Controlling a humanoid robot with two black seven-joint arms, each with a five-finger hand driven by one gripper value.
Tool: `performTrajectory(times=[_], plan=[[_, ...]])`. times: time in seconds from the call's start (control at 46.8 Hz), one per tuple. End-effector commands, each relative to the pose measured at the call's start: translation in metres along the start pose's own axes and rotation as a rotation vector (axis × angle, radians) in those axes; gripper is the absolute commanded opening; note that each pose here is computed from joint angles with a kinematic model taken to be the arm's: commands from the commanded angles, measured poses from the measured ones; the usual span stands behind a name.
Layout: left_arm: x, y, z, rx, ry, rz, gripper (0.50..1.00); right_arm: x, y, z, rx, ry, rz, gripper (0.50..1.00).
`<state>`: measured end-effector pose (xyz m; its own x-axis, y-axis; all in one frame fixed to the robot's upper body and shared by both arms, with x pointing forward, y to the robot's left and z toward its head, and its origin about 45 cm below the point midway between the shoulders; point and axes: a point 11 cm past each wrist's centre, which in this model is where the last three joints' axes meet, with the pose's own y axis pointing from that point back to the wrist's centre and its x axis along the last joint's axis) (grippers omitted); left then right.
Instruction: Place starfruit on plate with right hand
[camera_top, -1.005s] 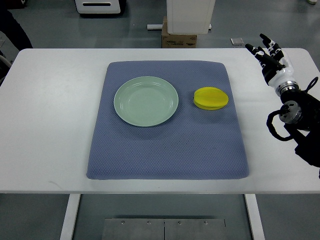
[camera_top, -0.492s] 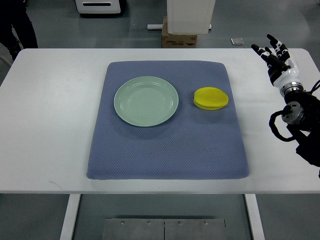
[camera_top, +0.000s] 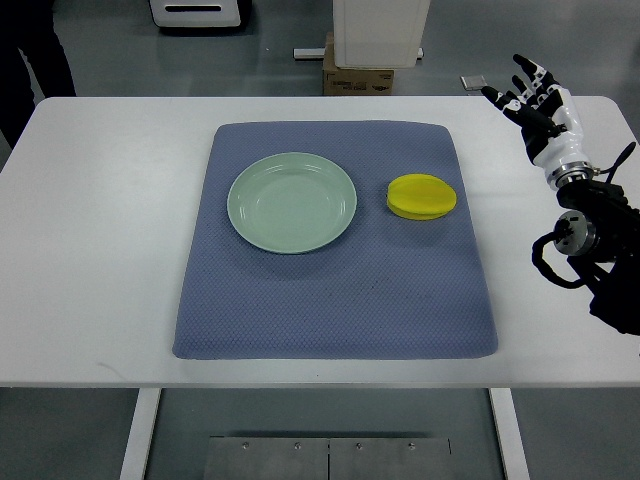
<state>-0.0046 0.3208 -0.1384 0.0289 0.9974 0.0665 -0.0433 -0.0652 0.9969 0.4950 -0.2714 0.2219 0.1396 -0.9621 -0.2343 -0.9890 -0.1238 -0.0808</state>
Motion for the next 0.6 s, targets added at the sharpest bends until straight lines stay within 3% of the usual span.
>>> performTrajectory(times=[0.0, 0.299, 0.577], plan=[[0.0, 0.0, 0.0, 0.0, 0.0, 0.0, 1.0, -0.013, 0.0, 0.004, -0.022, 0.034, -0.052, 1.0], [0.0, 0.0, 0.0, 0.0, 0.0, -0.001, 1.0, -0.034, 0.008, 0.018, -0.058, 0.195, -0.168, 1.0], [0.0, 0.0, 0.001, -0.001, 0.0, 0.0, 1.0, -0.057, 0.031, -0.003, -0.025, 0.278, -0.321, 1.0]])
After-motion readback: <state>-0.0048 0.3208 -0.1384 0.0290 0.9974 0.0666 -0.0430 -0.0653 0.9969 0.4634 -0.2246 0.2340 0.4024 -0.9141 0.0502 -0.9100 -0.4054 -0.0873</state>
